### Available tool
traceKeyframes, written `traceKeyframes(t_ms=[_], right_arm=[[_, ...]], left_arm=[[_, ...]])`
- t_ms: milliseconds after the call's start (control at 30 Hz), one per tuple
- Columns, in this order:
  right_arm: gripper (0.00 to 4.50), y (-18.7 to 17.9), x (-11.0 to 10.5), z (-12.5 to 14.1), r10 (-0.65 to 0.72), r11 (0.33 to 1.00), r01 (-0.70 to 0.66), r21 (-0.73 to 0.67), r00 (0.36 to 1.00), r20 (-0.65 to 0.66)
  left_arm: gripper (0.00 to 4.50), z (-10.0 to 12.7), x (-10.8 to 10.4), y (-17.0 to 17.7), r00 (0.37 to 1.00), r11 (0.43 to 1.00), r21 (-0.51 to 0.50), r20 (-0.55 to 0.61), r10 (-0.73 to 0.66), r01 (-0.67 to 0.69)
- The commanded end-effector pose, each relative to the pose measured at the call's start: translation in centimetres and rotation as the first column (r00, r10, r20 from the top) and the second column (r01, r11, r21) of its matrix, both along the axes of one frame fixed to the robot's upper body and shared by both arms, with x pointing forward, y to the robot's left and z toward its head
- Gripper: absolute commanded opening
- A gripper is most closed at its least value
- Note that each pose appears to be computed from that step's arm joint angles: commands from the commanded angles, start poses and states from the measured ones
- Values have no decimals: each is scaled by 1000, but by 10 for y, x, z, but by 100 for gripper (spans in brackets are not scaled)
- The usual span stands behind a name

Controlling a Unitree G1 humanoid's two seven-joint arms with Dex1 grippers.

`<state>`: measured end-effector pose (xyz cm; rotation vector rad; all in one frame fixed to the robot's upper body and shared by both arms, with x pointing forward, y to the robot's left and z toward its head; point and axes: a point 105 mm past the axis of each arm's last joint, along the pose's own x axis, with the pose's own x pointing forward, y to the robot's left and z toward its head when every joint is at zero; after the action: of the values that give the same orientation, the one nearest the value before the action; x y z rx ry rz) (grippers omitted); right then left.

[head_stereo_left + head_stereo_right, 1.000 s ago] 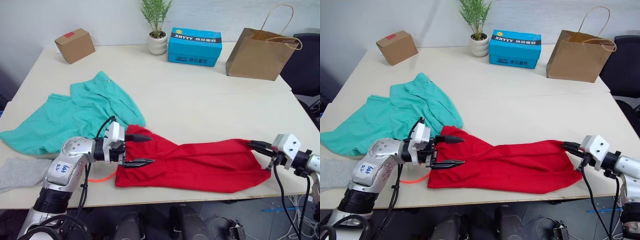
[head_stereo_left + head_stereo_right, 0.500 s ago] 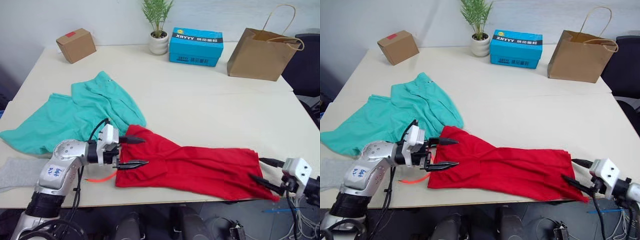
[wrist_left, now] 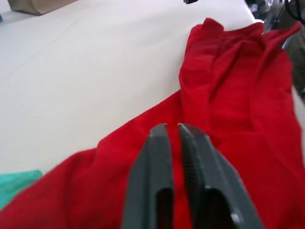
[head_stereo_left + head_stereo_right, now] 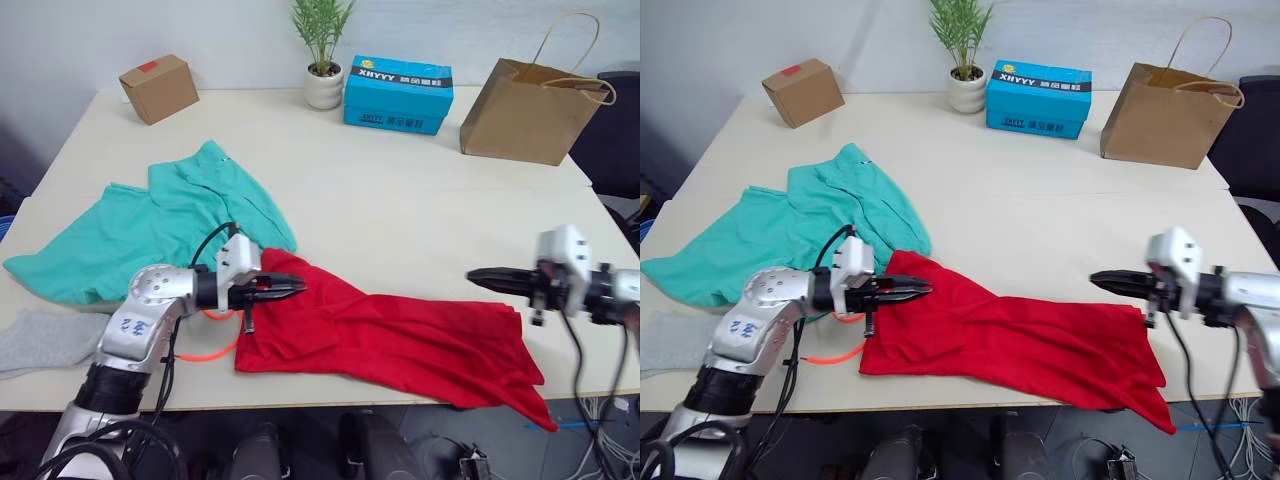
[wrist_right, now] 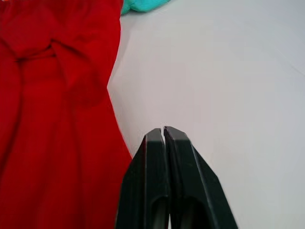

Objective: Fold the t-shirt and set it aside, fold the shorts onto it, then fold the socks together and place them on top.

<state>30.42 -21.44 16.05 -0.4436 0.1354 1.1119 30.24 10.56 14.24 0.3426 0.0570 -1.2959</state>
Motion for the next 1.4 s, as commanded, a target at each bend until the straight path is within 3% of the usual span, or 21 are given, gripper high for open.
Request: traceKeyframes(t_ms=[33, 367, 633, 767, 867, 1200, 1400], right_arm=[[0, 20, 10, -4, 87, 995, -87, -45, 996, 19], [0, 91, 35, -27, 298, 946, -300, -122, 954, -38], [0, 109, 35, -38, 356, 916, -363, -171, 932, -71], [0, 114, 27, -32, 400, 903, -406, -140, 914, -75], [0, 109, 18, -33, 441, 877, -447, -174, 894, -78], [0, 94, 3, -46, 408, 873, -431, -229, 902, -143], [0, 72, -39, -44, 372, 858, -455, -238, 871, -322]], left_arm=[[2, -8, 9, -2, 999, 999, 44, 11, 30, -31], [2, -23, 18, -15, 998, 996, 65, -9, 68, -67], [2, -27, 19, -16, 994, 992, 66, -20, 112, -110], [2, -33, 24, -10, 982, 981, 86, -62, 179, -174], [2, -49, 19, -6, 964, 975, 139, -177, 198, -174], [2, -51, 22, -12, 958, 971, 123, -179, 225, -205], [2, -52, 22, -10, 961, 969, 136, -161, 226, -205]])
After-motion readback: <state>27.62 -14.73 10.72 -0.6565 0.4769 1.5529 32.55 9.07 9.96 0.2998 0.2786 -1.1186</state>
